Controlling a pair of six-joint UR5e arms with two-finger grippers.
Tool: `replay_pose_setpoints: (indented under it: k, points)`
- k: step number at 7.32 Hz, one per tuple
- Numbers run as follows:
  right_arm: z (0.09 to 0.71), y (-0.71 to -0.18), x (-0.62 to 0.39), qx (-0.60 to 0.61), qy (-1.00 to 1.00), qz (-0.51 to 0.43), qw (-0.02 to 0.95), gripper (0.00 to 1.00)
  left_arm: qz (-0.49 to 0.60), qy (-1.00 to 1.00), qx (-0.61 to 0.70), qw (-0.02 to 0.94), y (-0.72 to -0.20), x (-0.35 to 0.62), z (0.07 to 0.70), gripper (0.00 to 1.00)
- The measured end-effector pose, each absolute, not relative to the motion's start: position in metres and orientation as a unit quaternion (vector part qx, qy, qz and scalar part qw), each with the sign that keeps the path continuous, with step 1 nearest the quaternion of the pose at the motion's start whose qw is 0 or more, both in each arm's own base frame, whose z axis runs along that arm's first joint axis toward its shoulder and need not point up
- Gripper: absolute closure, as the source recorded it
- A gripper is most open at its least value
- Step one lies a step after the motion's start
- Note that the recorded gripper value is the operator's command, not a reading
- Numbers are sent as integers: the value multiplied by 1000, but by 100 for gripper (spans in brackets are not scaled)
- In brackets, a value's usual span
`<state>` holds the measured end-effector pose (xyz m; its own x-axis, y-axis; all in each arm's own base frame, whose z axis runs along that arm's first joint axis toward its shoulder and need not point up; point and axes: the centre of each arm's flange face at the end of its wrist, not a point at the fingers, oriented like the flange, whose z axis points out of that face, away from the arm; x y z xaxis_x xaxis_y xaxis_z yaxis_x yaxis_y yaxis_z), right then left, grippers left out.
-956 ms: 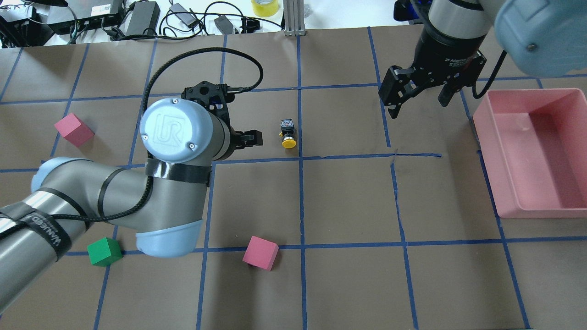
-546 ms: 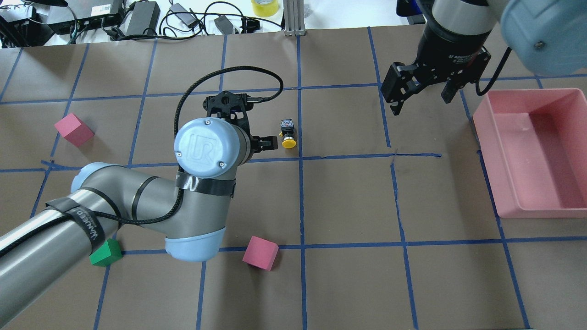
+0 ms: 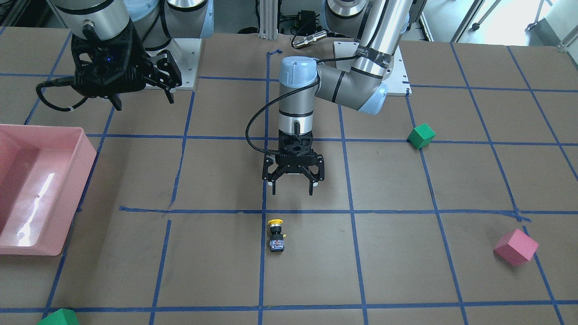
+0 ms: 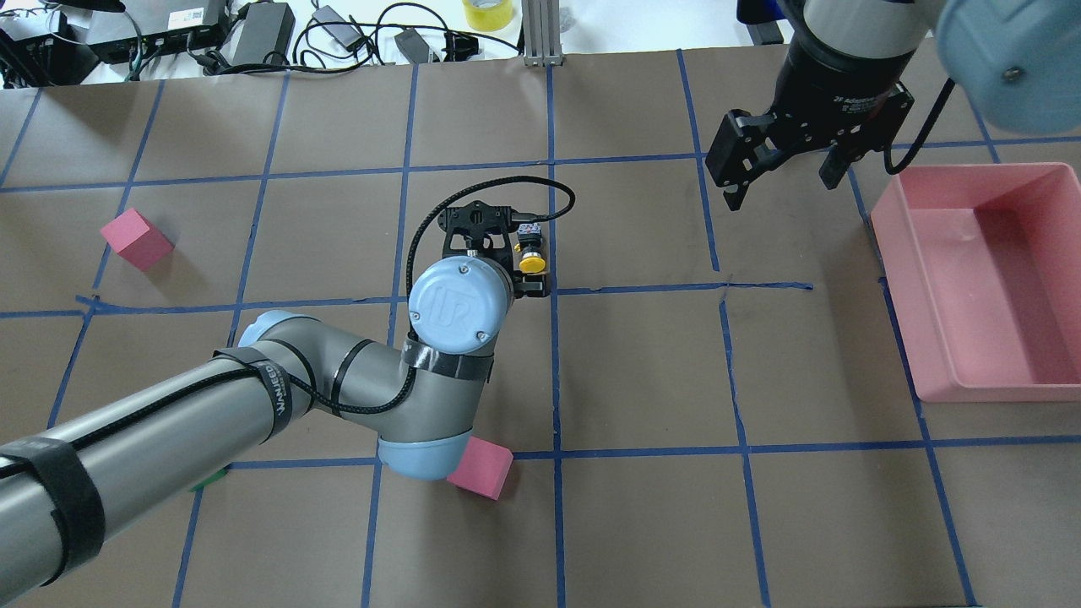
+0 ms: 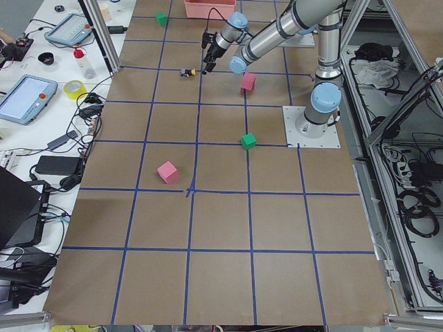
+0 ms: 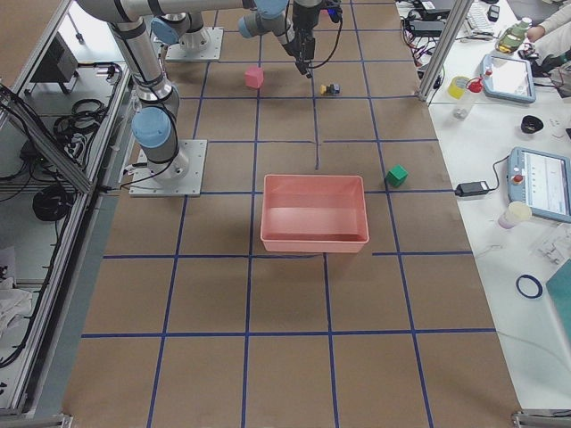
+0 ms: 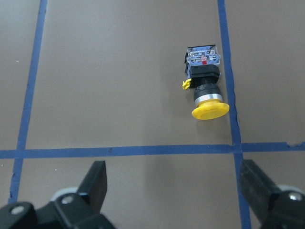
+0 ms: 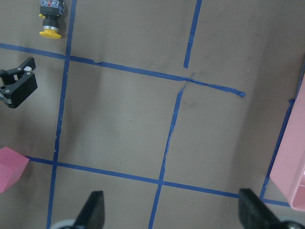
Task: Align button upright
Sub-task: 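Lower the left gripper over the lying button and grasp its body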
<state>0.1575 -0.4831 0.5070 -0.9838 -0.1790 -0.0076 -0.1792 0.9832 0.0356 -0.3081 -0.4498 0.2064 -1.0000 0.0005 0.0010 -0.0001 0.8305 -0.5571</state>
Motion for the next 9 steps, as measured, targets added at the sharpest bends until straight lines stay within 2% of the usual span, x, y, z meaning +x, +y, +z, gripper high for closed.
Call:
replay_pose_setpoints:
  k: [3,7,9]
  points:
    - [509,-479,157,-52,998,23,1,0,344,-938,23,22,-452,-319,172,4]
    - [513,-475,155,1,1000,23,-9,0,383,-923,24,-3,-423,-354,151,6]
    - [514,-475,153,3,1000,22,-16,0,394,-919,15,2,-440,-368,152,6]
